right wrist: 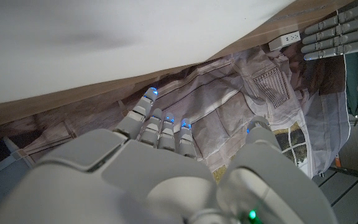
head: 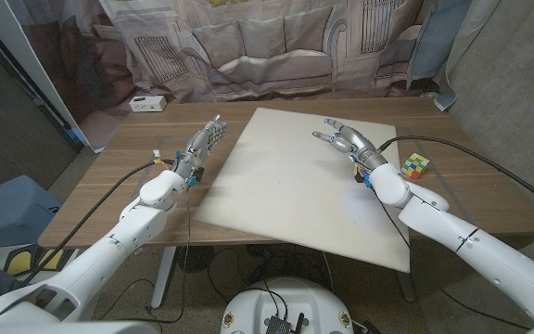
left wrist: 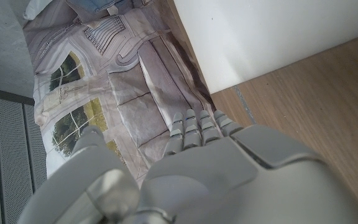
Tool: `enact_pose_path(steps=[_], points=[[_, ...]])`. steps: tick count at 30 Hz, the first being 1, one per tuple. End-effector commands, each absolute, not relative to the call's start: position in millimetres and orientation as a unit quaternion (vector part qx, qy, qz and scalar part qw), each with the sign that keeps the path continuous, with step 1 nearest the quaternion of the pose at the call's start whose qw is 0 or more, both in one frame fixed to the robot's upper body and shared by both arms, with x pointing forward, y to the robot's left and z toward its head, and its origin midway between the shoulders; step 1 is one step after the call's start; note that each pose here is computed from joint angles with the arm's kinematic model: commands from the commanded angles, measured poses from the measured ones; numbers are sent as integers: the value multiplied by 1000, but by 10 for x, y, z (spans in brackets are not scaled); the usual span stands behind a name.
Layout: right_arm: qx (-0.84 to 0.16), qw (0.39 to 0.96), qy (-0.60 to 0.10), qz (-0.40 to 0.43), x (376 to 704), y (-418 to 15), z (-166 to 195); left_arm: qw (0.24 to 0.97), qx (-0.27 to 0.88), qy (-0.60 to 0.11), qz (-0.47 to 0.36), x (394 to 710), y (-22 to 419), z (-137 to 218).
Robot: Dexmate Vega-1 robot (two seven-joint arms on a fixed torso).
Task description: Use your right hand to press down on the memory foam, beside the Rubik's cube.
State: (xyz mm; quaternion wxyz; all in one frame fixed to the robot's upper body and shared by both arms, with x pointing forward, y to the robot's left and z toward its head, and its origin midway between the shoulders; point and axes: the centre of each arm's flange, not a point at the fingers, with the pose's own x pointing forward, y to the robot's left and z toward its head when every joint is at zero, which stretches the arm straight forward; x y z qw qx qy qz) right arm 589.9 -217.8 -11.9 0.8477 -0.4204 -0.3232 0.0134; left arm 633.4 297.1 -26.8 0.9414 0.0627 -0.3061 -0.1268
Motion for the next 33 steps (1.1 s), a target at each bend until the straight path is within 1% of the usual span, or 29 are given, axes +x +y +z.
enact_pose_path(steps=[1,9,17,33], points=[[-334,876,-345,39,5948,-2284,-76,941,62,-307,-132,6418,2936,-217],[-287,887,-358,47,5956,-2364,-44,937,70,-314,-139,6420,2899,-149],[-240,901,-354,71,5970,-2473,-77,937,68,-312,-143,6408,2886,-166],[-155,920,-348,93,6020,-2668,-144,935,71,-315,-146,6408,2874,-151]])
